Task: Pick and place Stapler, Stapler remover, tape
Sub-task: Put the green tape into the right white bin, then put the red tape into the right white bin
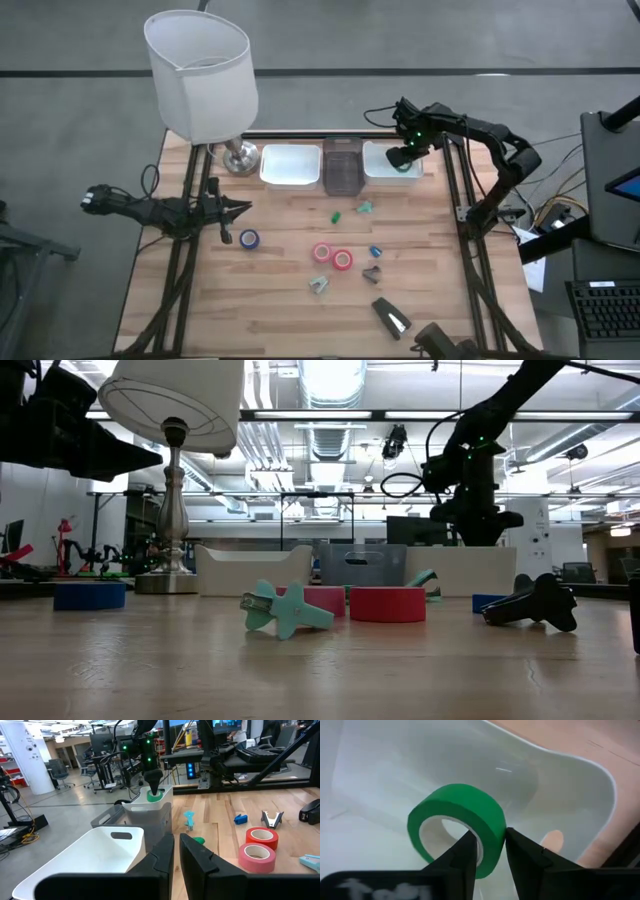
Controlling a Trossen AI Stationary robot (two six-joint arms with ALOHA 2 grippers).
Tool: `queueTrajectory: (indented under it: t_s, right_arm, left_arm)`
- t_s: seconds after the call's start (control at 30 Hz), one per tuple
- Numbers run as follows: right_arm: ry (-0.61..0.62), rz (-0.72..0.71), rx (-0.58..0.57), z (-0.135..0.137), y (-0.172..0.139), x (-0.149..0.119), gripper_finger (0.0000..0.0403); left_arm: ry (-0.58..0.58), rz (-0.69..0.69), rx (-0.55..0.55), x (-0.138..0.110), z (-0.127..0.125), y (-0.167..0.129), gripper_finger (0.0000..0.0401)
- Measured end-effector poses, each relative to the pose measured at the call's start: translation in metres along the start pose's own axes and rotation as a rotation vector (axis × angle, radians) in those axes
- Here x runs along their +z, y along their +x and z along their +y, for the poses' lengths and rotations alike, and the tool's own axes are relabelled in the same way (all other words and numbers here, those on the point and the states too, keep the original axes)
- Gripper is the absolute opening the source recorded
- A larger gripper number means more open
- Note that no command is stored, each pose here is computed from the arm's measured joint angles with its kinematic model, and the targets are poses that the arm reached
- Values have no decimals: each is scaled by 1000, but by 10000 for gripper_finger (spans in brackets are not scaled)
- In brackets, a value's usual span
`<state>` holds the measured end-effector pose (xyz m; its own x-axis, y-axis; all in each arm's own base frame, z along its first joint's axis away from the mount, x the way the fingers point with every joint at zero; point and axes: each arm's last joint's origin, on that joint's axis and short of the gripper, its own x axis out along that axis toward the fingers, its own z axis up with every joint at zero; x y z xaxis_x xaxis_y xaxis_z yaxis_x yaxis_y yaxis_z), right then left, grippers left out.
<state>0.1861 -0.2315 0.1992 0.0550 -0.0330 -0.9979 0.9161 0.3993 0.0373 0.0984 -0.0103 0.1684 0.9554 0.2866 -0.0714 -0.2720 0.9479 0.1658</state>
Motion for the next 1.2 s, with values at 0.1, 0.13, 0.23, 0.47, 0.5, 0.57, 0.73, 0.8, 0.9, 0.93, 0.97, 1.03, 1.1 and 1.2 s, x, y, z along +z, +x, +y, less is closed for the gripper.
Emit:
queueTrajectory:
  t_s: [0.1,0.13,0.23,0.47,0.5,0.57,0.73,0.8,0.9,0.93,0.97,1.03,1.1,1.2]
  right_arm:
    - [0,0,-2,0,0,0,107]
    - [-1,-2,-6,0,0,0,109]
    - [-4,-6,-23,0,0,0,115]
    - [-9,-8,-25,-1,-1,0,131]
    - [-10,-10,-24,-1,-2,-1,133]
    - [-14,-6,-22,0,-6,-2,135]
    - [-73,-38,-11,9,-24,0,130]
    - [-92,-65,-3,14,-33,1,126]
    - [-120,-109,13,24,-48,2,121]
    - [-127,-124,18,28,-52,2,120]
    - [-139,-135,25,32,-55,2,118]
    - [-173,-159,41,43,-63,1,115]
    - [-211,-177,54,55,-68,-2,112]
    - [-272,-193,74,75,-74,-9,108]
  left_arm:
    - [0,0,0,0,0,0,32]
    - [0,0,0,0,0,0,32]
    - [0,0,0,0,0,0,32]
    - [0,0,0,0,0,0,32]
    - [0,0,0,0,0,0,32]
    - [0,0,0,0,0,0,32]
    - [0,0,0,0,0,0,32]
    - [0,0,0,0,0,0,32]
    - [0,0,0,0,0,0,32]
    - [0,0,0,0,0,0,32]
    - [0,0,0,0,0,0,32]
    - [0,0,0,0,0,0,32]
    - [0,0,0,0,0,0,32]
    - [0,0,0,0,0,0,32]
